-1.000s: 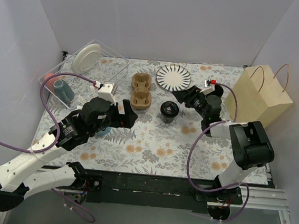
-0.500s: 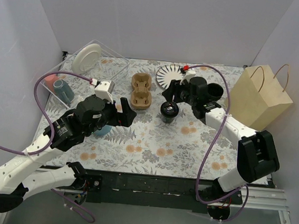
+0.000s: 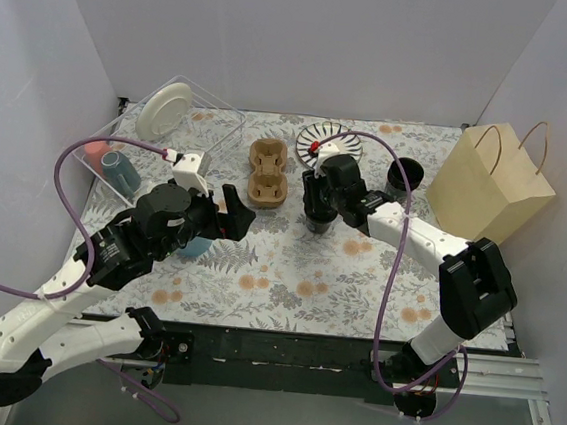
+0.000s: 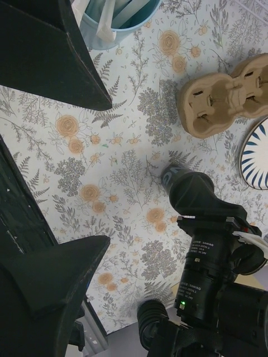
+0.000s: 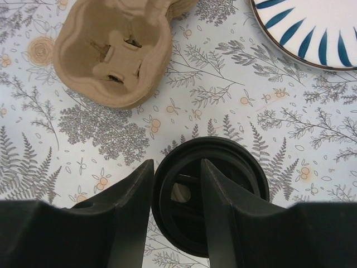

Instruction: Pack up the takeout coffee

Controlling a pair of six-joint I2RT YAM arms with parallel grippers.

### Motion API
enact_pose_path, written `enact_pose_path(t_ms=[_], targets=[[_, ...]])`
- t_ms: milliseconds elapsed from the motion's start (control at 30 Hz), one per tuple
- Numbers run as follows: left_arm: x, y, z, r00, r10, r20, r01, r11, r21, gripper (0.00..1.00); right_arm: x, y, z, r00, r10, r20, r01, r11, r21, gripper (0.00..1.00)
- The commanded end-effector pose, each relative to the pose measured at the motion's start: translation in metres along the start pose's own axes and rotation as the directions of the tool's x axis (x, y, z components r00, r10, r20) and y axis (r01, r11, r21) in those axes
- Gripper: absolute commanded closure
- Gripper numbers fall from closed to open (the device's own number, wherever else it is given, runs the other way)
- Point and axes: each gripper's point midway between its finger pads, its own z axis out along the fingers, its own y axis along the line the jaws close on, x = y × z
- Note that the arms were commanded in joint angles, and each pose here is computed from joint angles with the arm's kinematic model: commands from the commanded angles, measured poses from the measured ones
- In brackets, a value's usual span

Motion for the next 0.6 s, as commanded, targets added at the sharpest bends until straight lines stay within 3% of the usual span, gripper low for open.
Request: enact_pose_path(t_ms=[0, 133, 367, 567], targets=[[-0.006, 0.004, -0.006, 1.000, -0.003, 0.026, 0.003, 1.000, -0.014, 0.05, -0.002, -0.006, 0.000, 0.999, -0.041, -0.015, 0.042, 0.997, 0.070, 0.60], [-0.005, 0.005, -0.004, 1.000, -0.001, 0.022, 0.001, 1.000, -0.020, 0.05, -0.003, -0.005, -0.003, 0.999, -0.049, -0.018, 0.051, 0.995, 0.083, 0.69], [-0.001, 0.005, 0.000, 1.000, 0.000, 0.012, 0.000, 1.000, -0.021, 0.05, -0.010, 0.002, -0.012, 0.999, -0.050, 0.005, 0.049, 0.997, 0.054, 0.63], [0.000, 0.005, 0.000, 1.000, -0.001, 0.012, 0.002, 1.000, -0.019, 0.05, -0.008, 0.001, -0.016, 0.999, -0.052, -0.013, 0.053, 0.997, 0.057, 0.63]])
